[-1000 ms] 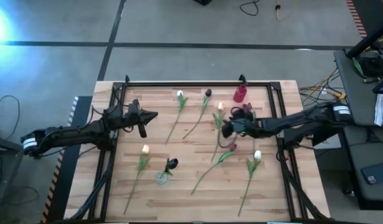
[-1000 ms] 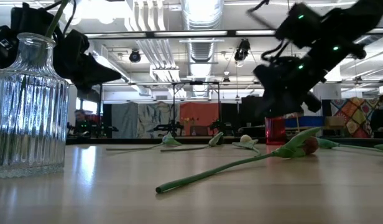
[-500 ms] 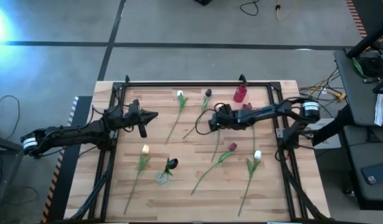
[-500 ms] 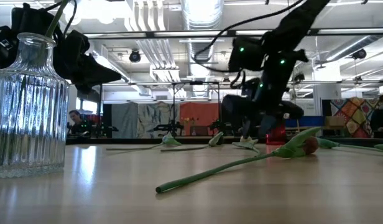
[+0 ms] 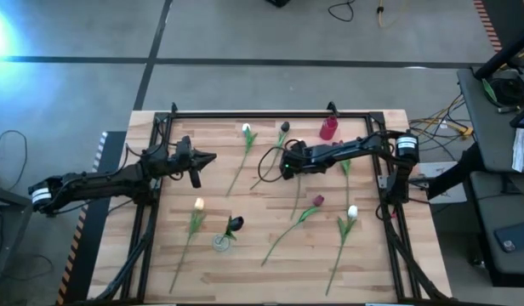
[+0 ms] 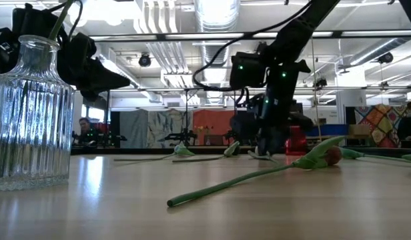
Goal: Sort flowers into vase by color
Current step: Put the top light yellow flower into the red vase
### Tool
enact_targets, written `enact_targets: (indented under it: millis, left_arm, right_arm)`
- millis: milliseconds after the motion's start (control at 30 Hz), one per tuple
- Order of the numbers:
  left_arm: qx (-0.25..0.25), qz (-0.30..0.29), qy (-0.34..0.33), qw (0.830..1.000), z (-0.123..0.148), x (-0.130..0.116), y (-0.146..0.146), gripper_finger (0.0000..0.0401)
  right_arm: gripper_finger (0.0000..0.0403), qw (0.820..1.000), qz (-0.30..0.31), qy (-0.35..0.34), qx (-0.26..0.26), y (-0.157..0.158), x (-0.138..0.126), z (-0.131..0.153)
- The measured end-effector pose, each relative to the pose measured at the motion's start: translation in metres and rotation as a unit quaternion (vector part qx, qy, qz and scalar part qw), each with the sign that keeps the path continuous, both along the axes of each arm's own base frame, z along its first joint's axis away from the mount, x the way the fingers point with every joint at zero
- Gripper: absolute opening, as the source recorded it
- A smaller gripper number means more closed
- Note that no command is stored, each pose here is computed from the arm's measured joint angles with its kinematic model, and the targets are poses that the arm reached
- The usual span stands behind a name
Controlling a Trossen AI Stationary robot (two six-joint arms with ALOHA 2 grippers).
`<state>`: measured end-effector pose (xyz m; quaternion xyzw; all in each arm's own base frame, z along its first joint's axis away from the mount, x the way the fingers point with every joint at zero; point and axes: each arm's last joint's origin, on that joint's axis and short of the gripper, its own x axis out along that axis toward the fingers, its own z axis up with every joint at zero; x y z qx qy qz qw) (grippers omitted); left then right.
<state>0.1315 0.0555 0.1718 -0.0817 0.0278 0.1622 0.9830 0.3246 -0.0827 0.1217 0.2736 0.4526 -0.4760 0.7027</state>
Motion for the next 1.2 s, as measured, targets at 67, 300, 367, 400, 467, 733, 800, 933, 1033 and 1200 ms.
enact_targets:
  millis: [67,300,367,400,467,733,800,933,1033,1200]
  left_arm:
    - [0.000,0.000,0.000,1.000,0.000,0.000,0.000,0.0000]
    - [-0.001,0.000,-0.003,1.000,0.001,0.000,0.000,0.0000]
    - [-0.001,0.000,-0.003,1.000,0.001,0.000,0.000,0.0000]
    - [-0.001,0.000,-0.003,1.000,0.001,0.000,0.000,0.0000]
    - [0.000,0.001,-0.003,1.000,0.001,0.000,0.000,0.0000]
    - [0.001,0.003,0.000,1.000,0.000,0.000,0.000,0.0000]
    - [0.001,0.003,0.000,1.000,0.000,0.000,0.000,0.0000]
    - [0.004,0.004,0.001,1.000,0.000,0.000,0.000,0.0000]
    - [0.004,0.004,0.001,1.000,0.000,0.000,0.000,0.0000]
    - [0.004,0.004,0.002,1.000,-0.001,0.000,0.000,0.0000]
  right_arm:
    - [0.0045,1.000,0.009,-0.002,0.001,0.000,-0.001,0.004]
    - [0.0014,0.997,0.040,-0.020,-0.068,0.000,-0.010,0.039]
    - [0.0014,0.993,0.041,-0.026,-0.104,0.000,-0.017,0.054]
    - [0.0014,0.991,0.043,-0.030,-0.121,0.001,-0.021,0.062]
    - [0.0013,0.985,0.040,-0.038,-0.162,0.001,-0.029,0.079]
    - [0.0013,0.936,0.027,-0.032,-0.349,0.009,-0.069,0.139]
    - [0.0013,0.921,0.022,-0.034,-0.387,0.012,-0.077,0.148]
    - [0.0013,0.894,0.015,-0.059,-0.445,0.012,-0.086,0.161]
    - [0.0013,0.870,0.022,-0.062,-0.489,0.009,-0.090,0.166]
    - [0.0012,0.826,0.026,-0.071,-0.559,0.003,-0.097,0.176]
